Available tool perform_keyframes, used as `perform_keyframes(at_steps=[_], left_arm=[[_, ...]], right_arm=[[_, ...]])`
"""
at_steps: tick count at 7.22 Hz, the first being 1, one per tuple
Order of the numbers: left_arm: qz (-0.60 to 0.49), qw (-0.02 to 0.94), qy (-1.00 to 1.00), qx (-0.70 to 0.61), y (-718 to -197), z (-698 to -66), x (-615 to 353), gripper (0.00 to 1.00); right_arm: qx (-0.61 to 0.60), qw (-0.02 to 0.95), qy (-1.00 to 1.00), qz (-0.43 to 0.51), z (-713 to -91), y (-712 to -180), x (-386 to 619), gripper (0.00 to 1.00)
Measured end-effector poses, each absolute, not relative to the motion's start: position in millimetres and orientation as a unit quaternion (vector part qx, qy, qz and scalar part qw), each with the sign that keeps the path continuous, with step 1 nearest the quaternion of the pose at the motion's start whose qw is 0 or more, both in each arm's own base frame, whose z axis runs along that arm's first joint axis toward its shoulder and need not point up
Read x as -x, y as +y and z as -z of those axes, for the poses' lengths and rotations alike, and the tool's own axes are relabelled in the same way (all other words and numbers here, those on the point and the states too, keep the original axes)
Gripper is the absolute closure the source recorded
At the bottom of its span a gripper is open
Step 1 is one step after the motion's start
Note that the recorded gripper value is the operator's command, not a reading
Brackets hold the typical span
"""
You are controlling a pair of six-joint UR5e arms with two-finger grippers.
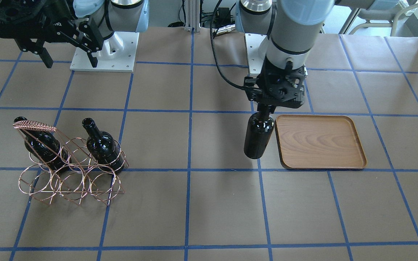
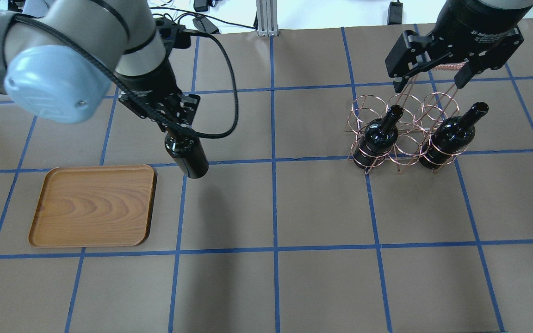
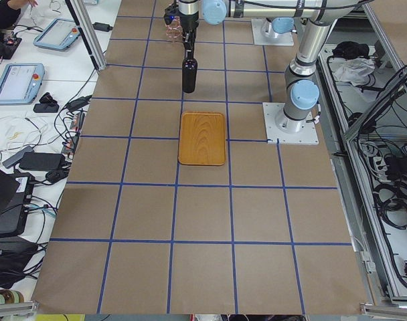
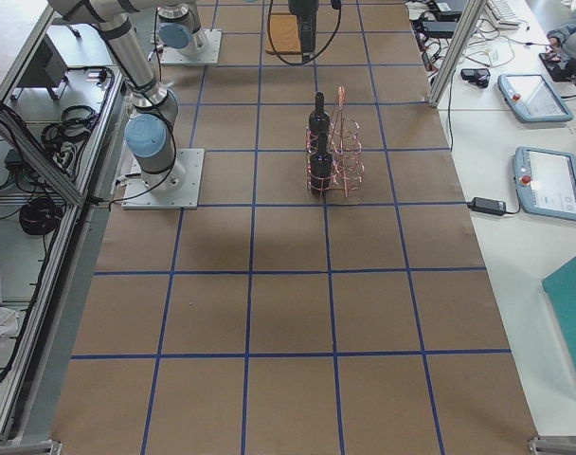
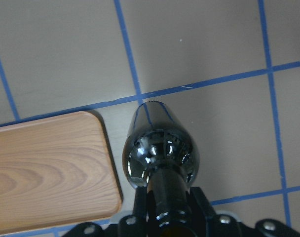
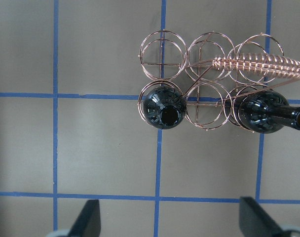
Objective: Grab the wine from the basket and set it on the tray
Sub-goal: 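Lift the bottle with the left gripper and lower it onto the wooden tray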
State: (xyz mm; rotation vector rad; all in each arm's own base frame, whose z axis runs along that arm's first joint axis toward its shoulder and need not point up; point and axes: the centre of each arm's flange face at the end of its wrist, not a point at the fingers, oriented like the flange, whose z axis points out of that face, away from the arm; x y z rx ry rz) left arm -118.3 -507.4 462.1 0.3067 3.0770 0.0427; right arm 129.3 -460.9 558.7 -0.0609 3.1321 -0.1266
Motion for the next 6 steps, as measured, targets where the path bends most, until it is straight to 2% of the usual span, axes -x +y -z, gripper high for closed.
perform_keyframes(at_steps=[6], left_arm=[[-0.059, -0.001, 0.995, -0.081, -480.5, -408.8, -66.9, 1.00]], right_arm=[[0.019, 0.004, 0.999, 0.041, -558.7, -461.1, -129.1, 0.00]])
